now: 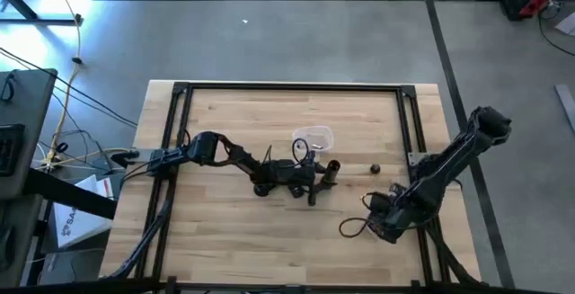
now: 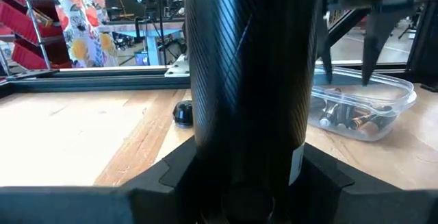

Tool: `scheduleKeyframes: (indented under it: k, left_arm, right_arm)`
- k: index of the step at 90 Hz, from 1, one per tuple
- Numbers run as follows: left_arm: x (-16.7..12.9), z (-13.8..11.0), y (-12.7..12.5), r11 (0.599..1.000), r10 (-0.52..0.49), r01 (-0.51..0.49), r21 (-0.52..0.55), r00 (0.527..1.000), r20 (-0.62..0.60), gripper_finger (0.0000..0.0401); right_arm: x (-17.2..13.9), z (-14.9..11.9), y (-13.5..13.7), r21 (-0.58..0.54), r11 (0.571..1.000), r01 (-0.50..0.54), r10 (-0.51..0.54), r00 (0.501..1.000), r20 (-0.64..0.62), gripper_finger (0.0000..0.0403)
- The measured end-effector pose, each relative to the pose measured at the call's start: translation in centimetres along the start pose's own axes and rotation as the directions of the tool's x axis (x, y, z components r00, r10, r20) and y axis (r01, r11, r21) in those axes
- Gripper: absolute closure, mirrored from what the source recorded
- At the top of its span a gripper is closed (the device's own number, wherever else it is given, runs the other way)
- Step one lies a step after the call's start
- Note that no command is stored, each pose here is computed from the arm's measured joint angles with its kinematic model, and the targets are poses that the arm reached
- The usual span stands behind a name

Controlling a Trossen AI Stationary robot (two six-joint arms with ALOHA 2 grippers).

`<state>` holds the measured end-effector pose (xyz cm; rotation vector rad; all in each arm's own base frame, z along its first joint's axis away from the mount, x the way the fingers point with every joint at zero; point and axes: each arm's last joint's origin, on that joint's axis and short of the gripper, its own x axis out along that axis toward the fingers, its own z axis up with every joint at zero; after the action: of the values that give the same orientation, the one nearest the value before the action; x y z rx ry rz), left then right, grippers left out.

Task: Insert battery
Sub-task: Insert the black battery into the flashlight

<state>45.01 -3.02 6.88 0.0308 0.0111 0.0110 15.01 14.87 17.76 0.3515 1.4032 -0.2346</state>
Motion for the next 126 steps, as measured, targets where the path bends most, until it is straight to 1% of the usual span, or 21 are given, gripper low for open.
scheduleKeyframes:
  k: [5, 12, 30, 47, 72, 83, 110, 117, 126]
  left_arm:
    - [0.0, 0.0, 0.0, 1.0, 0.0, 0.0, 0.0, 1.0, -0.001, 0.0249]
    - [0.0, 0.0, 0.0, 1.0, 0.0, 0.0, 0.0, 1.0, 0.0, 0.0249]
    - [0.0, 0.0, 0.0, 1.0, 0.0, 0.0, -0.001, 1.0, 0.0, 0.0249]
    - [0.0, 0.0, 0.0, 1.0, 0.0, 0.0, -0.001, 1.0, 0.0, 0.0249]
    - [0.0, 0.0, 0.0, 1.0, -0.001, 0.001, -0.001, 1.0, -0.001, 0.0249]
    - [0.0, 0.0, 0.0, 1.0, -0.002, 0.002, -0.001, 1.0, -0.001, 0.0249]
    - [0.0, 0.0, 0.0, 1.0, -0.002, 0.002, -0.001, 1.0, -0.001, 0.0249]
    - [0.0, 0.0, 0.0, 1.0, -0.002, 0.002, -0.001, 1.0, -0.001, 0.0249]
    - [0.0, 0.0, 0.0, 1.0, -0.002, 0.002, -0.001, 1.0, -0.001, 0.0249]
  right_arm:
    - [0.5, 0.1, 0.1, -0.019, 1.0, 0.025, -0.025, 1.0, 0.013, 0.0281]
    - [1.1, 0.4, 0.5, -0.04, 0.999, 0.033, -0.032, 0.999, 0.041, 0.0281]
    - [2.3, 0.6, 0.9, -0.06, 0.997, 0.059, -0.057, 0.998, 0.033, 0.0281]
    - [2.8, 0.7, 1.2, -0.087, 0.995, 0.053, -0.05, 0.998, 0.032, 0.0281]
    - [3.2, 0.6, 1.2, -0.124, 0.989, 0.076, -0.074, 0.997, 0.026, 0.0283]
    - [3.1, 0.6, 1.2, -0.132, 0.988, 0.083, -0.078, 0.996, 0.038, 0.0301]
    - [3.2, 0.1, 1.1, -0.165, 0.981, 0.099, -0.095, 0.995, 0.032, 0.0376]
    - [3.4, 0.1, 0.9, -0.163, 0.983, 0.09, -0.084, 0.996, 0.039, 0.0384]
    - [3.6, -0.1, 0.7, -0.143, 0.985, 0.097, -0.093, 0.995, 0.035, 0.0385]
